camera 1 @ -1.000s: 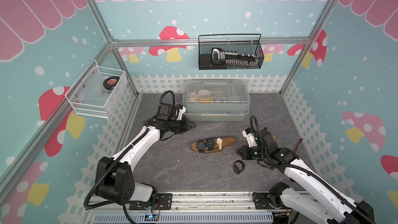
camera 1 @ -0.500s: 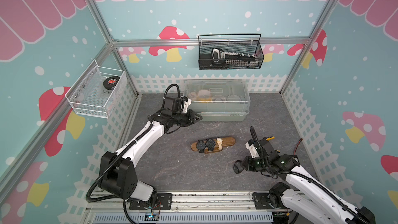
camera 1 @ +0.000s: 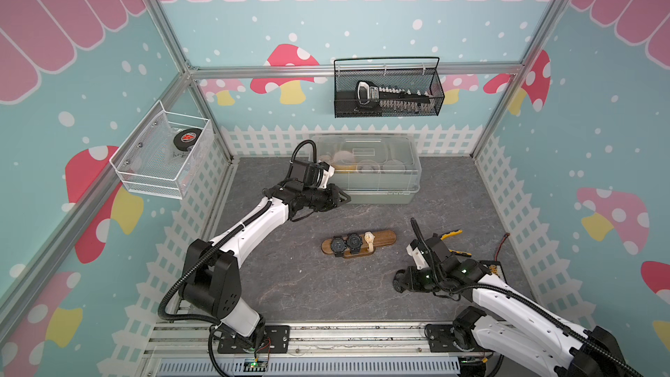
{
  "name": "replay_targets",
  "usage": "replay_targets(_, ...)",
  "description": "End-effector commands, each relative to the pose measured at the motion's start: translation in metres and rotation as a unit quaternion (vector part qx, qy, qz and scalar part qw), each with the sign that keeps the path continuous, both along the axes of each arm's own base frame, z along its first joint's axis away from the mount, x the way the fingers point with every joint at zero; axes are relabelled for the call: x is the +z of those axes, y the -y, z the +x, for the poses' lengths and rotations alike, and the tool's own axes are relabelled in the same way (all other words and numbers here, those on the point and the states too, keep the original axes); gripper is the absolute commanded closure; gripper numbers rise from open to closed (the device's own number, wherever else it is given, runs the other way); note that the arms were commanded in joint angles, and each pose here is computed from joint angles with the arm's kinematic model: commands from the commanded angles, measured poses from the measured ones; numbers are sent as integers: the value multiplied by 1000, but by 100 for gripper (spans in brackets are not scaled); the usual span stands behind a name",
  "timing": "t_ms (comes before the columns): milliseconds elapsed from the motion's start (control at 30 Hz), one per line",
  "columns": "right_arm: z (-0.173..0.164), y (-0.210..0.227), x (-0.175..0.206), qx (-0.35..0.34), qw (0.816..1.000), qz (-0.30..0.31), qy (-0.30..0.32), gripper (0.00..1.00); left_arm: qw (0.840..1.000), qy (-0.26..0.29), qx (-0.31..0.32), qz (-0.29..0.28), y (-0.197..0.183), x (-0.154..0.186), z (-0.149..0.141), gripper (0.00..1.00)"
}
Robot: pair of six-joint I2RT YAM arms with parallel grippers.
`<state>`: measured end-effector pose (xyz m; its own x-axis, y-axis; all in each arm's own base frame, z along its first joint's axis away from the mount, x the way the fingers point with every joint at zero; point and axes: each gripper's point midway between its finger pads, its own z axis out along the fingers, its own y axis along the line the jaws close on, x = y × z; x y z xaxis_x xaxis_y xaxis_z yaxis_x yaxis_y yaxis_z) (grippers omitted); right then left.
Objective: Place watch on stand
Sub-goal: Pick up the watch at the center of the board.
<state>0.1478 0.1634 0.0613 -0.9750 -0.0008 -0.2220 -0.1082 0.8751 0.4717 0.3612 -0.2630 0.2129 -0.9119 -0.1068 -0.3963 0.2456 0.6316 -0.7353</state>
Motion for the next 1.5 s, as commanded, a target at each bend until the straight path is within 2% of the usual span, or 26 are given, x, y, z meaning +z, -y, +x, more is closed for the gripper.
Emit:
replay_targets(0,2,-3,-4,5,1000,-1,5,77,1000,23,8,-1,-2,17,5,71)
replay_targets(700,5,-16,-19,28,1000,7,-2,79,1000,23,9,-7,0,23,8,71)
replay_targets(800,5,-20,-20,33,999,10,-5,82,1000,25,10,-9,0,25,8,71)
replay_targets(933,5,-25,-15,43,999,22,-2,92,1000,25,10,-10,0,27,7,70)
replay_targets(1167,11,-40,21,67,995,68,36,99,999,29,14,-9,-4,33,1,71)
replay_targets(1467,20,-70,111,110,972,174,115,100,998,58,-9,-20,5,57,-24,70)
